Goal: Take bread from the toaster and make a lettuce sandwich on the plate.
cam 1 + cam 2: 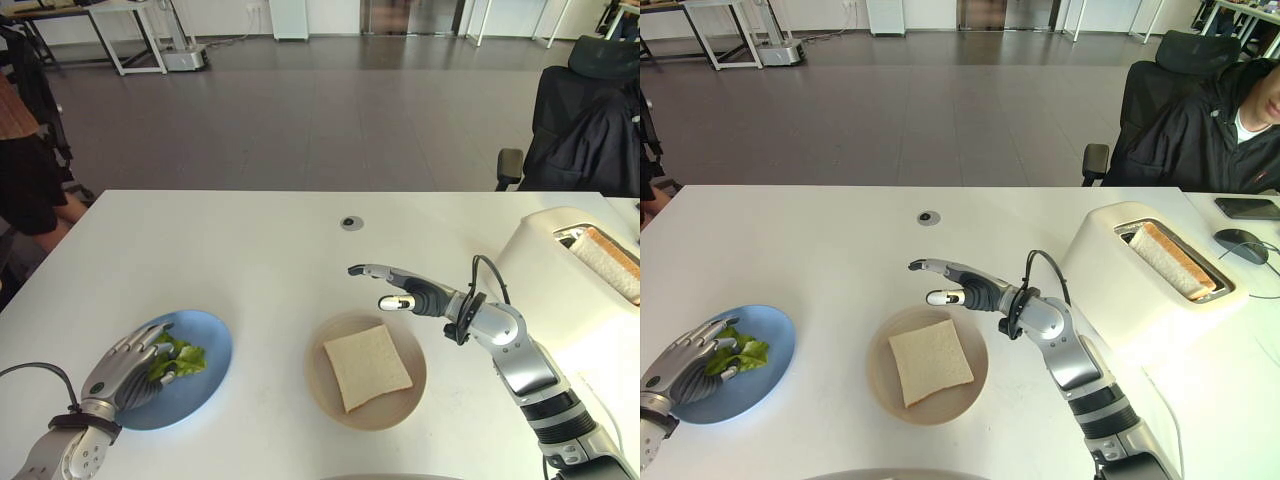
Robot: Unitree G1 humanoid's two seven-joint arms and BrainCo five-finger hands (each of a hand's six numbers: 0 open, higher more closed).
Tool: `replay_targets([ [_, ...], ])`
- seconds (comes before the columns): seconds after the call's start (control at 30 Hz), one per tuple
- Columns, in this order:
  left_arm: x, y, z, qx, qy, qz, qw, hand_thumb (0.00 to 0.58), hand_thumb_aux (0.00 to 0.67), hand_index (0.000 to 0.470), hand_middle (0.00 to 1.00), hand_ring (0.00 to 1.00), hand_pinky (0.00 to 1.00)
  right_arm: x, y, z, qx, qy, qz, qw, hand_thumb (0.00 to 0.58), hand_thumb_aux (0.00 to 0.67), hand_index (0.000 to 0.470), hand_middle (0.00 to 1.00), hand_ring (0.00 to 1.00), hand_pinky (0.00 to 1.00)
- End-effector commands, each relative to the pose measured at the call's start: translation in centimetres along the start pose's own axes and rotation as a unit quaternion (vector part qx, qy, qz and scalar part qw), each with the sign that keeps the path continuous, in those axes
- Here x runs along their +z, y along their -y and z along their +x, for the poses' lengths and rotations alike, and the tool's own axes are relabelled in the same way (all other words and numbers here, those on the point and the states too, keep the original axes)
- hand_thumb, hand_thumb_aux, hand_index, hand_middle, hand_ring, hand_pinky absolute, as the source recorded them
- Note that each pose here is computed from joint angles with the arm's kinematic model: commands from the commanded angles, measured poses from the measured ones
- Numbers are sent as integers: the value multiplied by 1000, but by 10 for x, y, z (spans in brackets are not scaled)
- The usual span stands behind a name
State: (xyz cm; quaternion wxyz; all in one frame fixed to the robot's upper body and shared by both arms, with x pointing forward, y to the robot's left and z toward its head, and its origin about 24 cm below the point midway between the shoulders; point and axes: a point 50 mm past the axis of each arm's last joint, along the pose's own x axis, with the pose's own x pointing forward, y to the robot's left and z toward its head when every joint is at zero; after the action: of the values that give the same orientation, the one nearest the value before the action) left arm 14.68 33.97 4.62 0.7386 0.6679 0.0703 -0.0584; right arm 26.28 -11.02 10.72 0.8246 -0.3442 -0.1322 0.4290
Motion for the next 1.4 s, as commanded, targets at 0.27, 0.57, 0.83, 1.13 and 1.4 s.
replay_targets([
  [0.27, 13, -37, -8, 55, 18, 28, 998, 580, 670, 470, 0, 0, 0, 1, 6, -3, -22, 5, 3, 1000, 0, 0, 0, 0, 0, 0],
  [0.57, 143, -80, -3, 126, 241, -75, 959, 580, 670, 470, 0, 0, 0, -22, 47, -38, -149, -35, 18, 988, 0, 0, 0, 0, 0, 0],
  [0.83, 255, -10, 31, 10, 386, -43, 921, 580, 670, 470, 0, 0, 0, -35, 51, -50, -175, -51, 29, 983, 0, 0, 0, 0, 0, 0],
  [1.13, 258, 3, 33, -2, 381, -22, 924, 580, 654, 459, 0, 0, 0, -34, 44, -48, -162, -42, 30, 985, 0, 0, 0, 0, 0, 0],
  [1.4, 258, 1, 30, 1, 383, -29, 923, 398, 294, 206, 0, 0, 0, -33, 42, -47, -152, -38, 29, 987, 0, 0, 0, 0, 0, 0],
])
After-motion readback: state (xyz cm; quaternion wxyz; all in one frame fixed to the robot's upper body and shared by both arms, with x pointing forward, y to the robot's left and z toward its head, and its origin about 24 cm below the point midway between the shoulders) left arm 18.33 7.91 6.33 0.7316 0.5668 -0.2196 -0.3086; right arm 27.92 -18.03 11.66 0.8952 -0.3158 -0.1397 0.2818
